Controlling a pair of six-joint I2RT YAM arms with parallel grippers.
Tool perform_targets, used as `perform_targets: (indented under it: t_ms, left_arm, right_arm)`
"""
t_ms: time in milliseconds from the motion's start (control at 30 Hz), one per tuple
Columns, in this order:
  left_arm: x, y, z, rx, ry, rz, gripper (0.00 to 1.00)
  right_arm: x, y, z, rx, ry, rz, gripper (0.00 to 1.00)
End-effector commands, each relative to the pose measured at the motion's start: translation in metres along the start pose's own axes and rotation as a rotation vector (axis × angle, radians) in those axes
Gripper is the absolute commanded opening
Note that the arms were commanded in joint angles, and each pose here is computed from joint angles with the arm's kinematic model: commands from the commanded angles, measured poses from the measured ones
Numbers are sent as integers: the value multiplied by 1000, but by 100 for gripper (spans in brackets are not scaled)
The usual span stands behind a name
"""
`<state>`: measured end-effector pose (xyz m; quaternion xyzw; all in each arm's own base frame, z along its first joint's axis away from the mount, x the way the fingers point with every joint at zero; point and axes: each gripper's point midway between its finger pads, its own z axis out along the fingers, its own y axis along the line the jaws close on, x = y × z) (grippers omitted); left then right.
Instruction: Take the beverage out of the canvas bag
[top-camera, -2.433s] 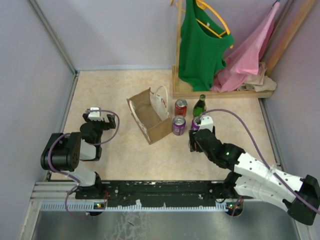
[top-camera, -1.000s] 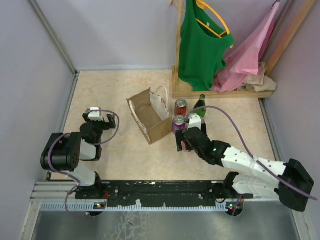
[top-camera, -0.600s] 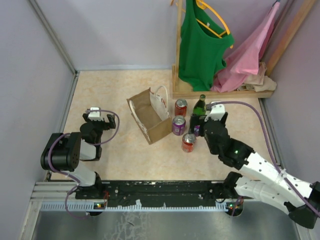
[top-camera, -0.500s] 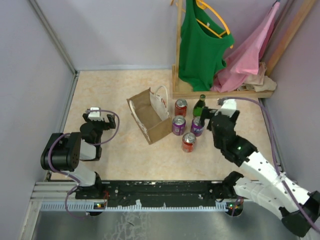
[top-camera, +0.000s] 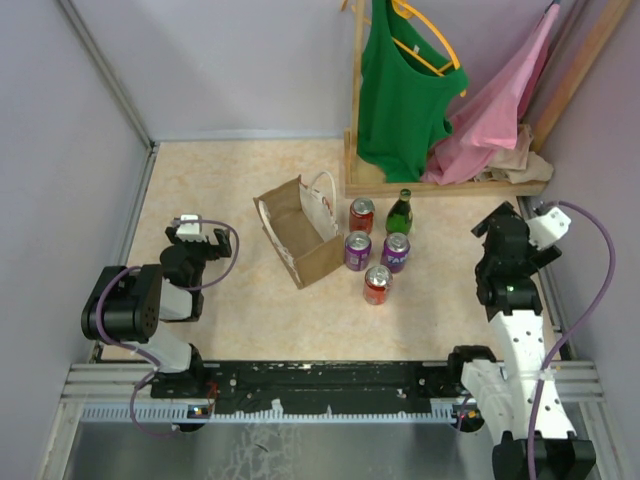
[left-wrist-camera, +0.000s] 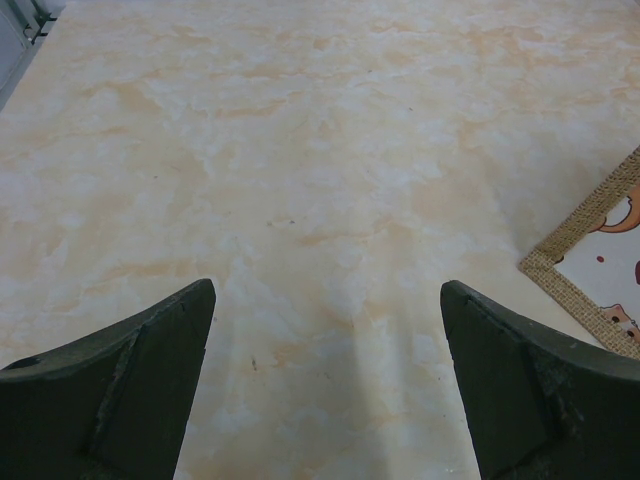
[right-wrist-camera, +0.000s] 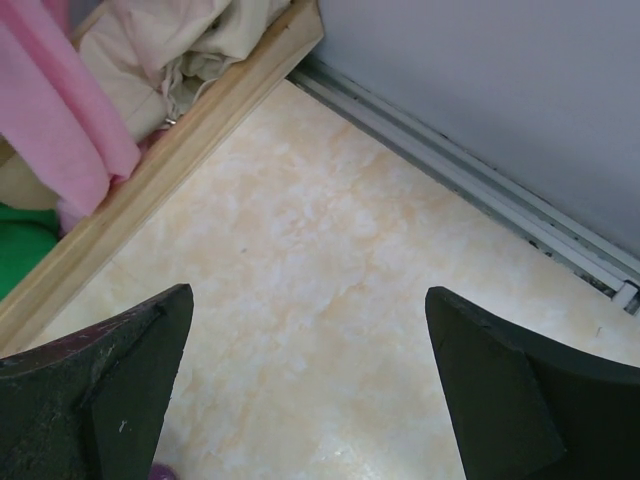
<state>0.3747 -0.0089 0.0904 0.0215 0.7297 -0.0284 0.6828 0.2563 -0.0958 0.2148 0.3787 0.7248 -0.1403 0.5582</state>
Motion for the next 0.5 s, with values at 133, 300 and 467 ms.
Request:
perform_targets:
  t_ms: [133,300,467]
  left_arm:
    - [-5,-1,4,7,-17,7,100]
    - [-5,-1,4,7,-17,9,100]
    - [-5,-2,4,10,-18,9,100]
  right_arm:
    - [-6,14,-1,-62,-4,68,99]
    - [-5,16,-1,-73,0,65,99]
    - [-4,15,-1,-72,0,62,99]
